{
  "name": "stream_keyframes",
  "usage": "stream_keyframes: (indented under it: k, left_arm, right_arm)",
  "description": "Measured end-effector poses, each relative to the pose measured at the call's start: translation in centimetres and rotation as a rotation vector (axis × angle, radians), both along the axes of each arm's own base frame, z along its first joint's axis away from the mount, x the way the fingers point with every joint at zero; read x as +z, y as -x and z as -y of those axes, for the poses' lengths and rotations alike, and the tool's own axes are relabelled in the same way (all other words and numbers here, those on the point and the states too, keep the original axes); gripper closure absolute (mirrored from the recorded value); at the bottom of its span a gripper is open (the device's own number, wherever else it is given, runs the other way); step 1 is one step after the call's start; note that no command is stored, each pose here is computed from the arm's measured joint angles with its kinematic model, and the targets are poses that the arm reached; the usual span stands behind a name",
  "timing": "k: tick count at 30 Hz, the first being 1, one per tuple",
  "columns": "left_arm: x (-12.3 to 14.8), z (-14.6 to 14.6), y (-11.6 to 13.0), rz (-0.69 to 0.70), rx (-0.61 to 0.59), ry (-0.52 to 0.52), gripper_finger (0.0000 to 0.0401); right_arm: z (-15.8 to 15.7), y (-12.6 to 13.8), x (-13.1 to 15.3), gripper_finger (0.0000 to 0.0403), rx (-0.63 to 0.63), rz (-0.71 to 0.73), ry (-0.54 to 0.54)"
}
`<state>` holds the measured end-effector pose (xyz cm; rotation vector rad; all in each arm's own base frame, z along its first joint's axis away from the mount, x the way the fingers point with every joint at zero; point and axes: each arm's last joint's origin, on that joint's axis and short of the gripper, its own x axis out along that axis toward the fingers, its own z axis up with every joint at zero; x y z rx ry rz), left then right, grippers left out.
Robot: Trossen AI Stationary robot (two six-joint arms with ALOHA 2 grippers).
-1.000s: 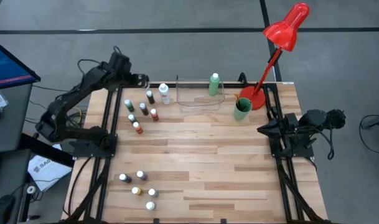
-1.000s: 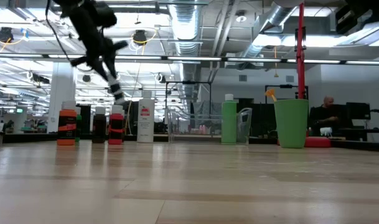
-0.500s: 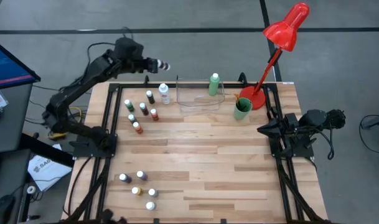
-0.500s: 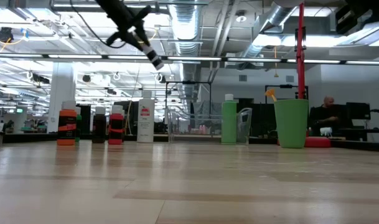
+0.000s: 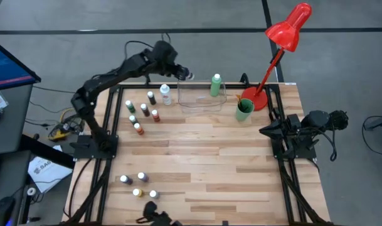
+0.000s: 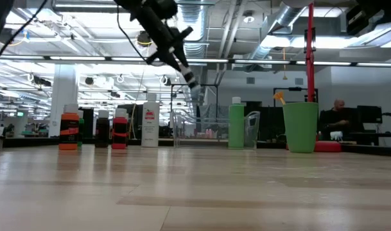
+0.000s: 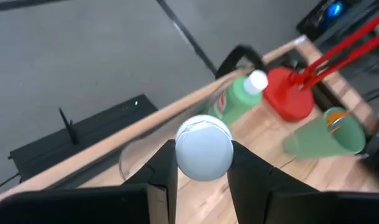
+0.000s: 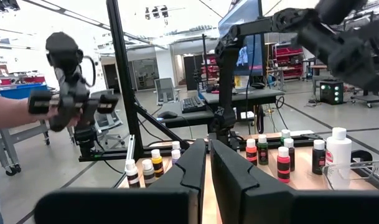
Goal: Pick & Place Paint Supplies
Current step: Put the top small white paint bottle into the transparent bin
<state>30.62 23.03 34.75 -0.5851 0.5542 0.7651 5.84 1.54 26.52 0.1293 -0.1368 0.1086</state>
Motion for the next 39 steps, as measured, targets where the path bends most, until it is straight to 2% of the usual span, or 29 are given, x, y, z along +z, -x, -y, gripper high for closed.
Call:
stream_keyframes:
  k: [8,17,26,39]
  left_arm:
    - [-4.0,-0.3,-2.7,-0.105,-0.043,0.048,0.0313]
    - [-7.4,-0.6,-3.9,-0.259,-0.091,0.050,0.0313]
    - [-8.6,-0.8,-4.3,-0.354,-0.197,-0.012,0.0313]
    - [-9.3,-0.7,-4.2,-0.420,-0.221,-0.042,0.0313]
  right_arm:
    - [0.0,0.0,0.0,0.0381,0.000,0.000,0.000]
    - [0.0,0.0,0.0,0.0381,0.000,0.000,0.000]
    - [0.0,0.0,0.0,0.0381,0.000,0.000,0.000]
    - [0.0,0.0,0.0,0.0381,0.000,0.000,0.000]
